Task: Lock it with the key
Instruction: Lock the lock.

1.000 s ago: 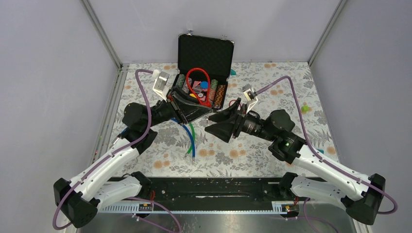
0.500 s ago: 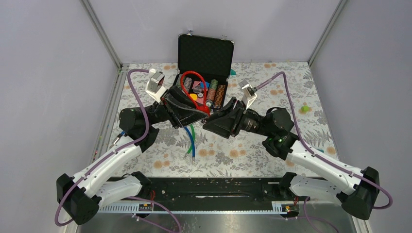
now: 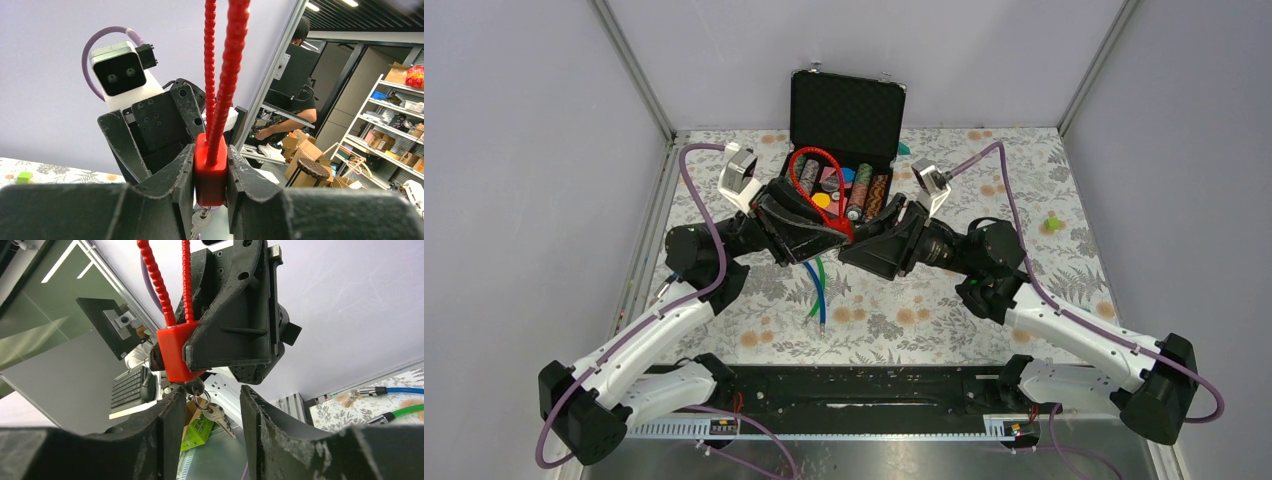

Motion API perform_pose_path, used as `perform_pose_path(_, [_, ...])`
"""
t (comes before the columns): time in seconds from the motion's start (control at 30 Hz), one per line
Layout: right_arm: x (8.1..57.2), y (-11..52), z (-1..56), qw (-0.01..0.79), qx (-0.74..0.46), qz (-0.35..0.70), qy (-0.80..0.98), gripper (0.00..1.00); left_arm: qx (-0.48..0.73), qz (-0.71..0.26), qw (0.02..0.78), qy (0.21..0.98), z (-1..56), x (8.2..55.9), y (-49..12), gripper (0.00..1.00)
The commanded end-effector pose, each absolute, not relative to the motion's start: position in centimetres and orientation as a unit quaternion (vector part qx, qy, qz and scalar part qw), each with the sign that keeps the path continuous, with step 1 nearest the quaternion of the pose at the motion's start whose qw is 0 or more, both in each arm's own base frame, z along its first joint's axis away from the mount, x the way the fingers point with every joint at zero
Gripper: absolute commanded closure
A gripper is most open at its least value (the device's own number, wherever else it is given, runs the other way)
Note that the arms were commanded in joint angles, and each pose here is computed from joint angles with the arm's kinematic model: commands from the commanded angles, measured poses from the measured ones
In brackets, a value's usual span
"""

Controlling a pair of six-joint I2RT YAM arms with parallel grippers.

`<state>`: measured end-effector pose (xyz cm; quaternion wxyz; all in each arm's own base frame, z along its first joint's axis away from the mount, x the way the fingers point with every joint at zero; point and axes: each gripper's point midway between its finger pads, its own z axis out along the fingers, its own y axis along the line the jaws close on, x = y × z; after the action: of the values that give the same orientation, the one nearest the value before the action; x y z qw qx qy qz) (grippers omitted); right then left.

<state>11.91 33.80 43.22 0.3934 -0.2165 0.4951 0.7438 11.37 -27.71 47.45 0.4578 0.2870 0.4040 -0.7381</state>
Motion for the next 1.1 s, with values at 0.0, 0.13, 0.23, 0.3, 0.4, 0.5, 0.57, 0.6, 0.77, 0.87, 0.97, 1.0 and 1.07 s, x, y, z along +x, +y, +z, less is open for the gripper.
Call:
perform_pose_path(0.0, [10.7, 32.9, 46.7, 0.405, -0.232, 0.769, 0.437, 0.51, 0.296, -0.735, 0.491, 0.363, 49.6, 10.3, -26.6, 1.0])
perform_pose_path(0.13, [10.7, 32.9, 46.9, 0.404, -0.23, 0.772, 0.433, 0.57, 0.294, -0.735, 0.491, 0.364, 49.4, 10.3, -26.6, 1.0])
perform_pose_path(0.23, [10.9, 33.0, 47.0, 0.405, -0.228, 0.772, 0.435, 0.65, 0.292, -0.735, 0.491, 0.364, 49.4, 10.3, -26.6, 1.0])
perform_pose_path(0.3, [11.0, 33.1, 46.9, 0.405, -0.226, 0.77, 0.439, 0.71, 0.292, -0.735, 0.49, 0.365, 49.4, 10.3, -26.6, 1.0])
perform_pose_path(0.4, [11.2, 33.2, 46.7, 0.403, -0.226, 0.767, 0.444, 0.81, 0.29, -0.733, 0.493, 0.368, 49.4, 10.4, -26.6, 1.0])
perform_pose_path(0.5, [11.5, 33.4, 46.2, 0.406, -0.224, 0.759, 0.457, 0.87, 0.286, -0.727, 0.496, 0.379, 49.1, 10.8, -26.7, 1.0])
perform_pose_path(0.57, [11.9, 33.5, 45.8, 0.412, -0.221, 0.75, 0.469, 0.89, 0.283, -0.722, 0.5, 0.386, 49.1, 11.0, -26.8, 1.0])
perform_pose_path(0.6, [12.1, 33.5, 45.6, 0.416, -0.22, 0.743, 0.476, 0.9, 0.282, -0.72, 0.5, 0.39, 49.0, 11.2, -26.8, 1.0])
perform_pose_path(0.77, [14.1, 33.3, 43.6, 0.45, -0.204, 0.683, 0.538, 0.95, 0.26, -0.689, 0.511, 0.444, 48.3, 13.0, -27.2, 1.0])
perform_pose_path(0.87, [16.4, 32.4, 42.2, 0.484, -0.18, 0.618, 0.592, 0.97, 0.233, -0.653, 0.518, 0.5, 47.2, 14.9, -27.3, 1.0])
perform_pose_path(0.97, [18.4, 31.3, 40.6, 0.505, -0.156, 0.555, 0.642, 0.98, 0.208, -0.616, 0.525, 0.549, 46.2, 16.7, -27.2, 1.0])
perform_pose_path(1.0, [18.8, 31.0, 40.4, 0.51, -0.151, 0.541, 0.651, 0.98, 0.203, -0.608, 0.526, 0.559, 45.9, 17.1, -27.1, 1.0])
perform_pose_path(1.07, [19.4, 30.6, 39.8, 0.514, -0.143, 0.52, 0.667, 0.99, 0.193, -0.596, 0.525, 0.576, 45.4, 17.9, -27.2, 1.0])
